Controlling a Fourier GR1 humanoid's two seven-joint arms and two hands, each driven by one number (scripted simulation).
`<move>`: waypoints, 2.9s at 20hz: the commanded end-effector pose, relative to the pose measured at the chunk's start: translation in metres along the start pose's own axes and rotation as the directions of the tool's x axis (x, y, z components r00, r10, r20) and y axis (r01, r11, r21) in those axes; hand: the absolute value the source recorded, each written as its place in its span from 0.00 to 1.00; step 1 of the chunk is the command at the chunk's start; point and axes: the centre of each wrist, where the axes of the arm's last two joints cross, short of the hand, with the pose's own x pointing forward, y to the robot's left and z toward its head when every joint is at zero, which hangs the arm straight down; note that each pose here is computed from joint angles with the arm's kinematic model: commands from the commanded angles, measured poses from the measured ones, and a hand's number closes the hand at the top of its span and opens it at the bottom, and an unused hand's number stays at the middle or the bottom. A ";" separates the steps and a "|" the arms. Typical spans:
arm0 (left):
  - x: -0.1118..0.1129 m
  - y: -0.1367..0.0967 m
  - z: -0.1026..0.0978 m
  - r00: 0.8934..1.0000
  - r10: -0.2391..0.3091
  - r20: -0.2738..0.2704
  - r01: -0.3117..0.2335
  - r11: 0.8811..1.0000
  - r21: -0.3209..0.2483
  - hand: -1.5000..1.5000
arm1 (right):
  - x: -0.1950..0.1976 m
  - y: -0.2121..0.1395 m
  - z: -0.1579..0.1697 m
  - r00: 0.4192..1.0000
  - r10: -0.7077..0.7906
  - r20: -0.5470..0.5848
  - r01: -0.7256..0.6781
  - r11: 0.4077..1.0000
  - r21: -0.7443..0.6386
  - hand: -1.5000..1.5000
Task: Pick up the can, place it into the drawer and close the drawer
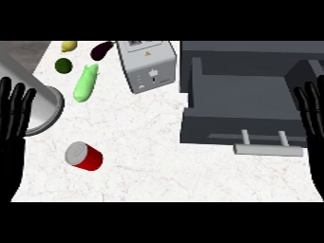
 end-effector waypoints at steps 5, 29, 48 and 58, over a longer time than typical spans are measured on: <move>0.011 -0.029 0.003 0.912 0.411 -0.017 -0.331 0.708 -0.624 0.00 | 0.001 0.003 -0.007 1.000 -0.010 0.025 0.011 1.000 -0.015 0.00; -0.019 0.134 -0.009 0.905 0.134 -0.405 -0.409 0.539 -0.736 0.00 | -0.019 -0.029 0.063 0.943 0.021 -0.332 -0.070 0.988 -0.137 0.00; -0.089 0.092 0.006 0.896 0.123 -0.427 -0.420 0.545 -0.725 0.00 | -0.033 -0.052 0.079 0.945 0.038 -0.326 -0.083 0.989 -0.125 0.00; -0.127 0.099 0.011 0.899 0.085 -0.430 -0.393 0.589 -0.706 0.00 | -0.027 -0.069 0.065 0.944 0.023 -0.330 -0.065 0.991 -0.118 0.00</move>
